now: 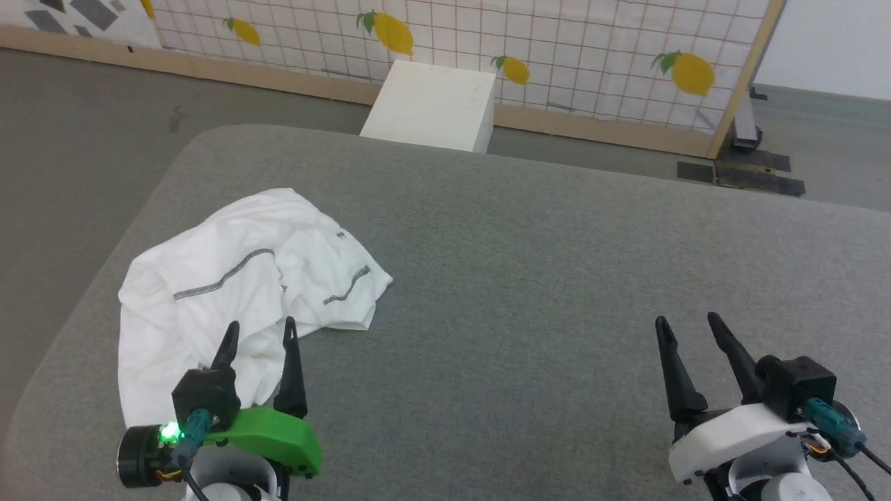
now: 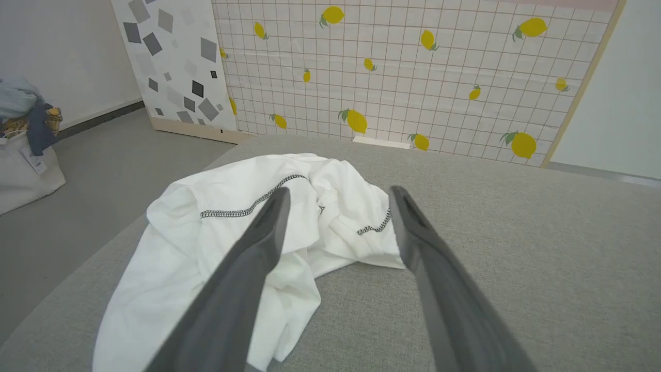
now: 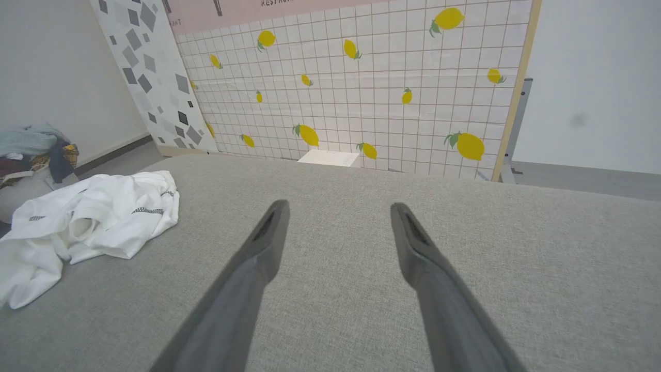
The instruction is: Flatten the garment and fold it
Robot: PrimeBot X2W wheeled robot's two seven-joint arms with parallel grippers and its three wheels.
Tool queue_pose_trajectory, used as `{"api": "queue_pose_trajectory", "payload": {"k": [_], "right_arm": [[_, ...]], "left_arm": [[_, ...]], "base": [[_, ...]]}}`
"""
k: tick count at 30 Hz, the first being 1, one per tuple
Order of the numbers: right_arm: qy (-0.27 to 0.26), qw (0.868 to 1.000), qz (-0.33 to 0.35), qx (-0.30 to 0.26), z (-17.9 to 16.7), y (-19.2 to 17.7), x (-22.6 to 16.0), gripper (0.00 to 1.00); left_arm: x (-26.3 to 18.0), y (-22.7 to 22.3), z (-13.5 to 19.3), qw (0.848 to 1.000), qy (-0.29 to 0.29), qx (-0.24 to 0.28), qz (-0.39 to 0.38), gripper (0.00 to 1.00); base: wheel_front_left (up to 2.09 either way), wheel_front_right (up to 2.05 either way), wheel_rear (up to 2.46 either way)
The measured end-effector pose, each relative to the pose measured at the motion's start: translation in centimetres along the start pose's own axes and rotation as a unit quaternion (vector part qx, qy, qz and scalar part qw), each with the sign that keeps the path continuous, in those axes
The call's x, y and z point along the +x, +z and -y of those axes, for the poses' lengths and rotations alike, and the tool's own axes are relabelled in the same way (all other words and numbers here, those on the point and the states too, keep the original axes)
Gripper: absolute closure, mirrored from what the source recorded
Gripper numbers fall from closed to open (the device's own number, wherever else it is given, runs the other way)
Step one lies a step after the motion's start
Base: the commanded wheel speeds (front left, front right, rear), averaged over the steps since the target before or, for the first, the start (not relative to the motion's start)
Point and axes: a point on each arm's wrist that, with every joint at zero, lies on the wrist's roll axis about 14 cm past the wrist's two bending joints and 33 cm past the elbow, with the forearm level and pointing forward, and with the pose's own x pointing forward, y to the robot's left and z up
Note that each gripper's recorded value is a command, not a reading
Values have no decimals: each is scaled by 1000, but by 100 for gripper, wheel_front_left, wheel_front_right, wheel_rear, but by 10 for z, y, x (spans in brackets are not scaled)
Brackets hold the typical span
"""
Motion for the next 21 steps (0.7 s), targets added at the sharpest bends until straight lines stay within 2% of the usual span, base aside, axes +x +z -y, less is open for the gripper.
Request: {"api": "queue_pose_trajectory", "payload": {"k": [21], "right_arm": [[52, 998, -11, 30, -36, -16, 17, 0]], "left_arm": [[-22, 2, -38, 998, 66, -7, 13, 0]], "base": [[0, 0, 0]]}}
